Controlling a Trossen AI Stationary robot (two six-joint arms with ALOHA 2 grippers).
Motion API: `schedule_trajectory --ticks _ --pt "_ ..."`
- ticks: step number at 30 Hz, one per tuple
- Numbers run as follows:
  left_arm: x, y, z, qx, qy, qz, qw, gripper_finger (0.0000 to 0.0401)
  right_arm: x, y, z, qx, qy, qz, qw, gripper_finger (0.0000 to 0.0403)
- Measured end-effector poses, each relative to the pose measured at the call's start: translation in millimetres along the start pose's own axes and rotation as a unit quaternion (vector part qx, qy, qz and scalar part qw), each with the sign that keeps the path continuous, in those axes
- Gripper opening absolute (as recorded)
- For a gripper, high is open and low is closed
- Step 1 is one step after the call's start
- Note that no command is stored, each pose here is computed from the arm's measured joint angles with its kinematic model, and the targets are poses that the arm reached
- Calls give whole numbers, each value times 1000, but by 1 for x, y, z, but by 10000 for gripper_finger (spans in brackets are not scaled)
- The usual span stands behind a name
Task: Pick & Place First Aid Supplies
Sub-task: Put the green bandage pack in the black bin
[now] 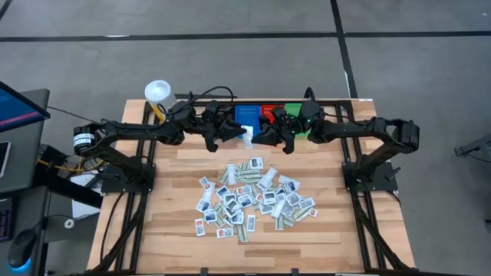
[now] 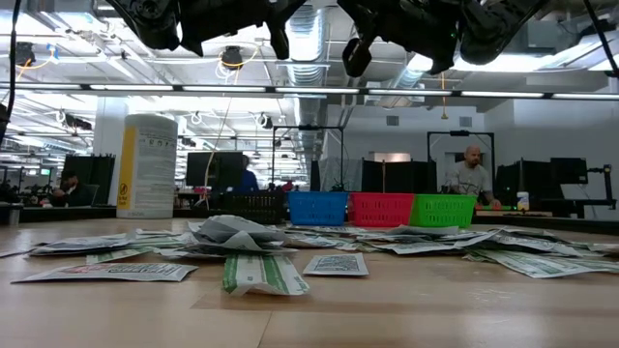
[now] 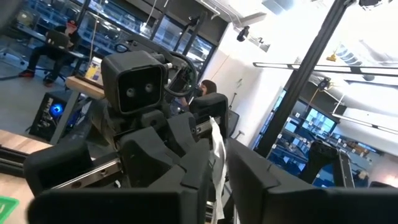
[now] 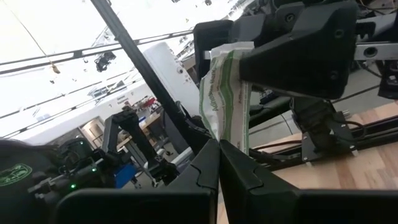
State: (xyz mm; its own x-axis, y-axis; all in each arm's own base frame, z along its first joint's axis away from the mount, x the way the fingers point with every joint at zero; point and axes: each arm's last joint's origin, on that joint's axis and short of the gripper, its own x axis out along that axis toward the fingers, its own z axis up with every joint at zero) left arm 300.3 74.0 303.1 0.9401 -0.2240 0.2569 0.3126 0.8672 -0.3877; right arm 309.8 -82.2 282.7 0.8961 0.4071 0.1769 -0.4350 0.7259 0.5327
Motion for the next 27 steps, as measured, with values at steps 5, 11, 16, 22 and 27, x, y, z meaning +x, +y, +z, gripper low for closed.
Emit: schedule_trajectory --ticks 5,11,16,22,27 --pt "1 -2 0 0 0 -3 1000 8 0 0 0 0 0 0 1000 0" --pt "2 -4 -1 -1 1 -7 1000 8 0 0 0 0 0 0 1000 0" --pt "2 -5 -2 -1 2 -8 1000 7 0 0 0 1 1 1 1000 0" --pt "2 -4 -2 -1 2 -8 1000 6 0 0 0 13 1 1 1000 3" --pt "2 -4 -2 -2 3 -8 1000 7 2 2 -1 14 2 4 1000 33"
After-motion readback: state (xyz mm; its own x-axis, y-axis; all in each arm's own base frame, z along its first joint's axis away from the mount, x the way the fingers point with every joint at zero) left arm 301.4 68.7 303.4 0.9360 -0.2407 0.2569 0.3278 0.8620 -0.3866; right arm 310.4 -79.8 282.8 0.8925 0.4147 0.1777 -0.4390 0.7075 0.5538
